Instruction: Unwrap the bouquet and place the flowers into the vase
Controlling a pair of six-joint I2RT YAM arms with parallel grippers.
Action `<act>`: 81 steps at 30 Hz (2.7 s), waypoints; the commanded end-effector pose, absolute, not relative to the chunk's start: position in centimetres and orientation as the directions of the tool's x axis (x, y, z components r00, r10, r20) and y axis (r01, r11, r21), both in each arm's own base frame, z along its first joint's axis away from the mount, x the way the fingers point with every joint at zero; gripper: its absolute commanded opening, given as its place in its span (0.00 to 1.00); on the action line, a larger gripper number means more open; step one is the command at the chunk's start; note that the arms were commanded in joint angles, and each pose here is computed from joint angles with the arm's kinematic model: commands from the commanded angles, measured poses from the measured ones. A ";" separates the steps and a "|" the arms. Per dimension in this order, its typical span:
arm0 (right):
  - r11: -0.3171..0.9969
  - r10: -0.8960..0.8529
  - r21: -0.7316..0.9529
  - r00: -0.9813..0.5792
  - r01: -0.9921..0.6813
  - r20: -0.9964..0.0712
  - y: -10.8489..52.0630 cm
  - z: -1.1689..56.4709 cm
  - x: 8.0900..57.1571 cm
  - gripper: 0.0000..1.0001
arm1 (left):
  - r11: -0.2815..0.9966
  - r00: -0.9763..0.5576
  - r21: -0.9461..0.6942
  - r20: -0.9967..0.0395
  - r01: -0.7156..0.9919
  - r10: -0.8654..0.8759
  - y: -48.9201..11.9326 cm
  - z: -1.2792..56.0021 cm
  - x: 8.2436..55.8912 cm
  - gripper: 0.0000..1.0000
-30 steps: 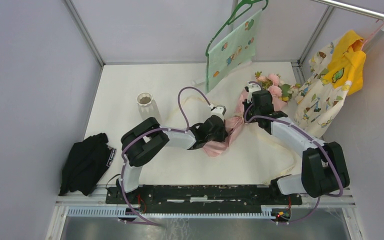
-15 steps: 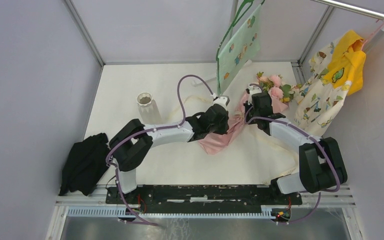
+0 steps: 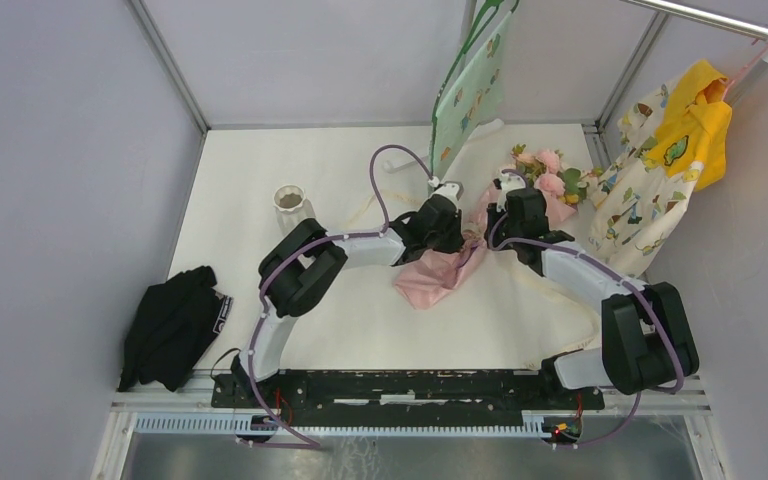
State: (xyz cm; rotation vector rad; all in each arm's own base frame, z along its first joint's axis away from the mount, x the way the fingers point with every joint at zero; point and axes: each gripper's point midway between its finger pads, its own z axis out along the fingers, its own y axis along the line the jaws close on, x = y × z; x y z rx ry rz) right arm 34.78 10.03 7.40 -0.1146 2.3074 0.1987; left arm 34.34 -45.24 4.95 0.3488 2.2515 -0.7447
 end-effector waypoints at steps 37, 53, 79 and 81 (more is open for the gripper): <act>0.998 0.012 0.041 -0.580 -0.037 -0.815 7.9 10.4 36.0 0.00 | 0.813 -0.721 -0.419 -0.693 0.405 0.002 -42.7 1.0 35.8 0.03; 0.999 -0.009 0.013 -0.591 -0.032 -0.807 7.3 11.1 35.4 0.24 | 0.804 -0.728 -0.436 -0.686 0.405 -0.005 -42.5 1.5 35.6 0.02; 0.999 -0.041 -0.042 -0.663 -0.014 -0.748 6.4 6.8 34.5 0.25 | 0.491 -0.731 -0.642 -0.682 0.589 -0.016 -48.6 10.6 29.8 0.04; 0.999 -0.037 -0.043 -0.667 -0.007 -0.744 6.4 6.5 34.7 0.25 | 0.482 -0.743 -0.653 -0.670 0.584 -0.008 -48.9 9.9 29.5 0.05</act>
